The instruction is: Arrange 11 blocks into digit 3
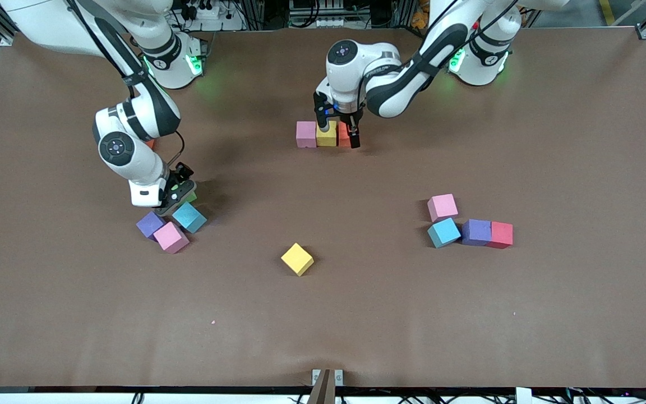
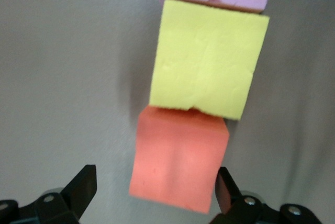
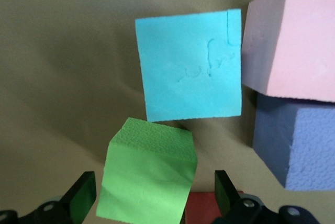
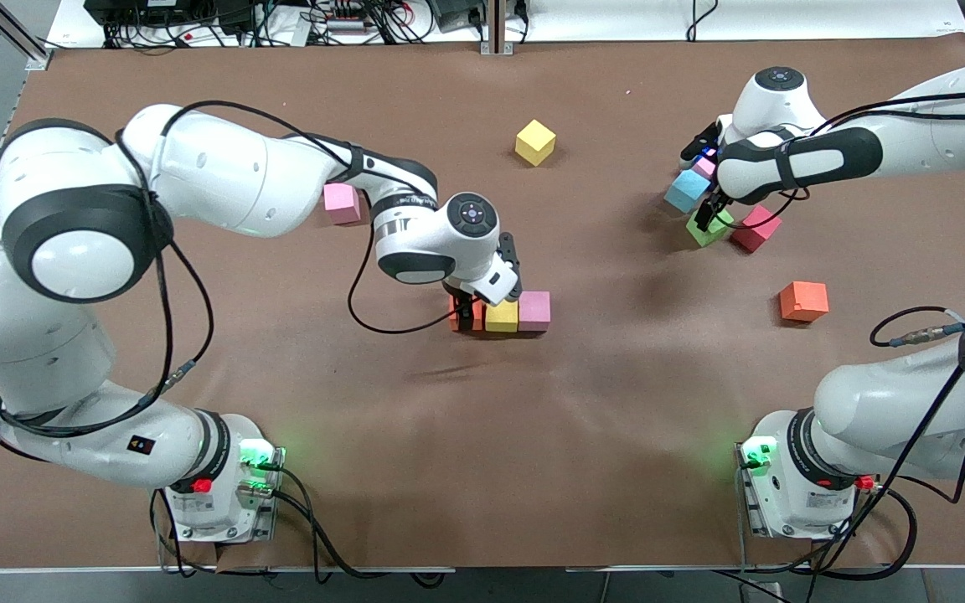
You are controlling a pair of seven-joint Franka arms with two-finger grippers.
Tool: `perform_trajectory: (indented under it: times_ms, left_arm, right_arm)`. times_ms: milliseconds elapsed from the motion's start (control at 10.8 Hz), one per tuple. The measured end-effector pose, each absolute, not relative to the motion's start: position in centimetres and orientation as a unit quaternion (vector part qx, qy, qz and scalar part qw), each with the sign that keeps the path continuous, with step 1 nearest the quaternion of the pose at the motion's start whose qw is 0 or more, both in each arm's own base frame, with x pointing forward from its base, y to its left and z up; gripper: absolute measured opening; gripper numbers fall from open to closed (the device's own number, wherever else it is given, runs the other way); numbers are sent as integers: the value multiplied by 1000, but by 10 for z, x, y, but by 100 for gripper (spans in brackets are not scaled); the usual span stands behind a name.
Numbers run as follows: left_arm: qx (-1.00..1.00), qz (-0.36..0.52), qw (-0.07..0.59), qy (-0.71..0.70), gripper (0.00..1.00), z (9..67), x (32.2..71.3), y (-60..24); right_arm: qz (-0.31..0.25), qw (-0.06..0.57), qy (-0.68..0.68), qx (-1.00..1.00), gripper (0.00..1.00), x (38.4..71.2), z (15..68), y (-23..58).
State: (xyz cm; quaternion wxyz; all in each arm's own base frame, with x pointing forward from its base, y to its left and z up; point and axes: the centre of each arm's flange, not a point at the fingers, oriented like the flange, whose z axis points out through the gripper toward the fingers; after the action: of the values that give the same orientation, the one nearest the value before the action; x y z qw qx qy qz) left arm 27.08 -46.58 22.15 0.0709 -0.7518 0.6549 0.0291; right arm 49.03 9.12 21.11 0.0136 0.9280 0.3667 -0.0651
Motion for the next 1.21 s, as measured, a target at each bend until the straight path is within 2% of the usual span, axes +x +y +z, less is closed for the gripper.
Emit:
perform_trajectory:
  times_ms: [186,371,464,743,929,1207]
  left_arm:
    - [-779,58,99,617,100,260,268,-475]
    - [-816,85,121,559,100,318,290,-482]
    - [-831,84,128,535,100,346,313,-480]
    - [-890,67,111,437,100,390,421,-427]
    - [-924,69,109,360,100,408,493,-360]
    - [-958,80,95,259,100,407,551,-281]
  right_arm:
    - [-71,12,343,937,100,487,206,91]
    - [-73,12,316,946,100,486,203,92]
    - [-74,12,308,948,99,486,202,92]
    - [-72,12,306,949,60,487,204,93]
    - [-66,13,309,949,58,489,207,97]
    - [-64,14,310,948,56,495,221,107]
